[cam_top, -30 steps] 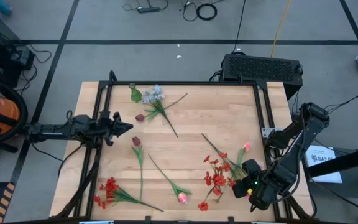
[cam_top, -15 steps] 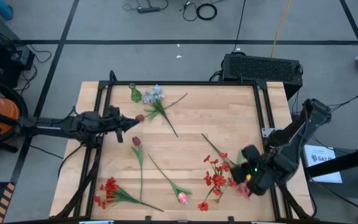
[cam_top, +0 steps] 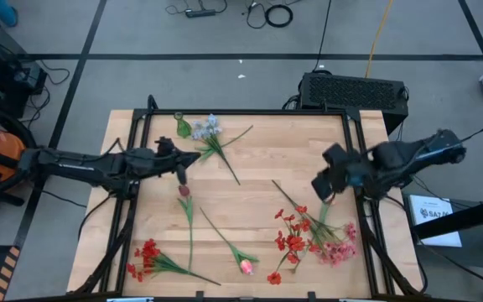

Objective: Sort flowers into vase by color
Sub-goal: Put the light blue flowers into the green vase

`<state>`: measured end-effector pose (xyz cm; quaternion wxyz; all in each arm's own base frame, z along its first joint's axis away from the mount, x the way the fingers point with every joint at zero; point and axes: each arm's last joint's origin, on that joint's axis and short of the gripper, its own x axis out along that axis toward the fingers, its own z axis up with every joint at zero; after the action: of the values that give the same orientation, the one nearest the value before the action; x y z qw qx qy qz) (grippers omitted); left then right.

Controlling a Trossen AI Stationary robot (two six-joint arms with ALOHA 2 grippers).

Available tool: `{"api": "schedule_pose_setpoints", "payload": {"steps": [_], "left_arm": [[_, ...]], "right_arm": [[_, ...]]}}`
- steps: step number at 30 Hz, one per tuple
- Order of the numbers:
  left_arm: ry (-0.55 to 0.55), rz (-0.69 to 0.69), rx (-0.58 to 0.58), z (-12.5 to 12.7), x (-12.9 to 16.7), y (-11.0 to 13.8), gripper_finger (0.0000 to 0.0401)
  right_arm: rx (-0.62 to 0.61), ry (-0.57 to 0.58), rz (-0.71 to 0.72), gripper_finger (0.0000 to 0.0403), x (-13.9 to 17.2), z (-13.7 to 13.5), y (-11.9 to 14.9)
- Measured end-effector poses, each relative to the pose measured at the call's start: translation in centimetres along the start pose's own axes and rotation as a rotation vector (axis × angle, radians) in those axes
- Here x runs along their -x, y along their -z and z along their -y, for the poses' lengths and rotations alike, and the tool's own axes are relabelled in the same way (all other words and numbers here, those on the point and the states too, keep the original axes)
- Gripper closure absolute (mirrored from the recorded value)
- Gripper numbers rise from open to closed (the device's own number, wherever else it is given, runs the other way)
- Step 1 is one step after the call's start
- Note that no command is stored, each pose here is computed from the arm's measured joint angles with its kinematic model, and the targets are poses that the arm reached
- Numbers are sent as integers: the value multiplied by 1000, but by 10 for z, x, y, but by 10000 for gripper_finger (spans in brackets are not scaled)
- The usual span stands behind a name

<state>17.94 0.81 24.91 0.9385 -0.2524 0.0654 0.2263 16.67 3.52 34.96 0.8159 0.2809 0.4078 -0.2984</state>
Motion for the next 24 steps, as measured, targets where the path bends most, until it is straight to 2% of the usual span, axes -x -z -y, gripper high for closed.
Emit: {"api": "schedule_pose_setpoints", "payload": {"steps": [3, 8, 12, 14, 18, 24], "left_arm": [[-81, -57, 47, 9, -16, -2, 401], [-309, -219, 144, 22, -41, -8, 401], [-423, -262, 228, 29, -59, -17, 401], [-433, -272, 254, 31, -70, -20, 401], [-414, -313, 293, 30, -88, -21, 400], [-412, -302, 334, 25, -109, -14, 371]], "right_arm": [[75, -26, 50, 403, 0, 11, -18], [189, -36, 32, 403, -15, 27, -42], [289, -157, -20, 403, -48, 39, -49], [307, -195, -41, 403, -63, 48, -46], [288, -187, -51, 403, -81, 69, -38], [255, -264, -32, 403, -83, 84, -26]]}}
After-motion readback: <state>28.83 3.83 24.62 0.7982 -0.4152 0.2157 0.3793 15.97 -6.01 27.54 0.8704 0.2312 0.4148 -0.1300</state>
